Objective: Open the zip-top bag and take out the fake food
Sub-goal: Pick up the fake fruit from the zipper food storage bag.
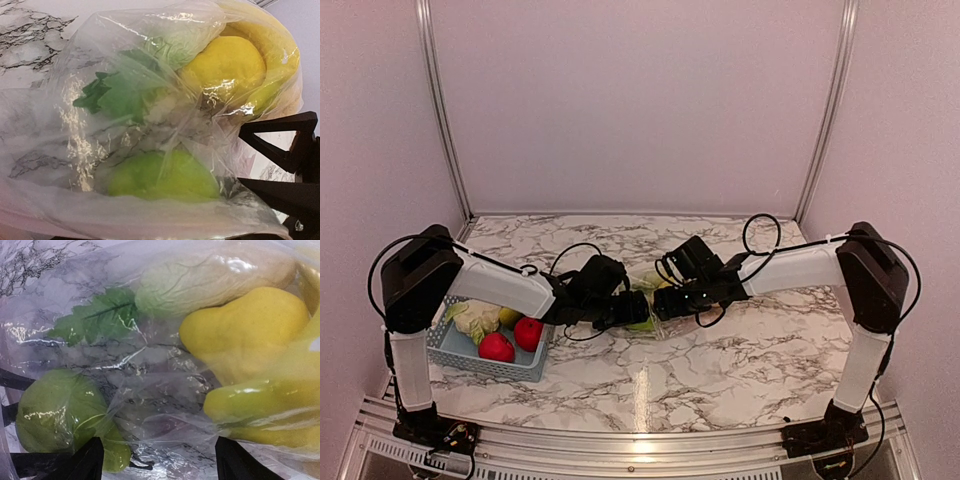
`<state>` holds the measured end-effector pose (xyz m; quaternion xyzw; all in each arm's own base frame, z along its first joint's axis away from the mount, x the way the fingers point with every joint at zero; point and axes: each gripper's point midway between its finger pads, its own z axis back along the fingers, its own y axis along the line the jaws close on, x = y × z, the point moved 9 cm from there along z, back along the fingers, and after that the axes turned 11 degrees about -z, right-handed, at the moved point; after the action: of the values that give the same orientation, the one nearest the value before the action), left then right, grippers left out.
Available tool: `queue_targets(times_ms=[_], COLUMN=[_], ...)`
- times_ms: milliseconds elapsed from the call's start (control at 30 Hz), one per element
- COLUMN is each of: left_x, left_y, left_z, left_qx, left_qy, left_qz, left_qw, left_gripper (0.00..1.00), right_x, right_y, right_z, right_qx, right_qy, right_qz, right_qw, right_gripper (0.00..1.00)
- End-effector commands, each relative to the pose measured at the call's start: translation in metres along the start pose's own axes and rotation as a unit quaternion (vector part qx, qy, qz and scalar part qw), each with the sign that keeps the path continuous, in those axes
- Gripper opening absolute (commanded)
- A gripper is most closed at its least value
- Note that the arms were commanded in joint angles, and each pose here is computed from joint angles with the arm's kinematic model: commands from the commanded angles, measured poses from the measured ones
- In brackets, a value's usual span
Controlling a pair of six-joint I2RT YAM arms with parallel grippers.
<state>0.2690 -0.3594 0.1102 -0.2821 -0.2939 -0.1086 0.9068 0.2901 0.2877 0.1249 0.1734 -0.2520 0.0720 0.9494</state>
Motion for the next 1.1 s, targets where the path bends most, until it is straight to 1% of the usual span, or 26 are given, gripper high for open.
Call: queue_targets(times_ms=[0, 133, 267, 400, 733, 800, 1067], left_x=[-0.007, -0.007, -0.006, -0.005, -0.003, -0.004, 0.008], left_y=[0.007, 0.009, 0.01, 0.013, 0.012, 0.013, 0.007], left_z=[-0.008, -0.007, 0.001, 0.008, 0.015, 0.019, 0.04], left_qx=[0.036, 0.045, 0.055, 0.065, 0.066, 0.072, 0.067], left_qy=[0.015, 0.016, 0.01, 0.004, -0.003, 0.004, -0.016], left_qz=[-0.011, -0.013, -0.015, -0.016, -0.017, -0.018, -0.025], left_qw=[0.999, 0.999, 0.998, 0.998, 0.998, 0.997, 0.997], left_gripper=[0.8, 0.81, 0.88, 0.89, 0.74, 0.7, 0.59], right_x=[-0.008, -0.01, -0.011, -0.011, -0.013, -0.013, -0.01], right_y=[0.002, 0.002, 0.001, 0.0, -0.002, -0.003, -0.001], right_z=[-0.007, -0.008, -0.01, -0.012, -0.012, -0.012, -0.007], right_qx=[0.005, 0.004, 0.002, -0.003, -0.011, -0.012, -0.008], right_qy=[0.013, 0.015, 0.017, 0.019, 0.019, 0.018, 0.009], right_qz=[0.014, 0.019, 0.021, 0.022, 0.018, 0.017, 0.013], right_qw=[1.0, 1.0, 1.0, 1.0, 1.0, 1.0, 1.0], right_gripper=[0.76, 0.79, 0.81, 0.82, 0.82, 0.83, 0.83])
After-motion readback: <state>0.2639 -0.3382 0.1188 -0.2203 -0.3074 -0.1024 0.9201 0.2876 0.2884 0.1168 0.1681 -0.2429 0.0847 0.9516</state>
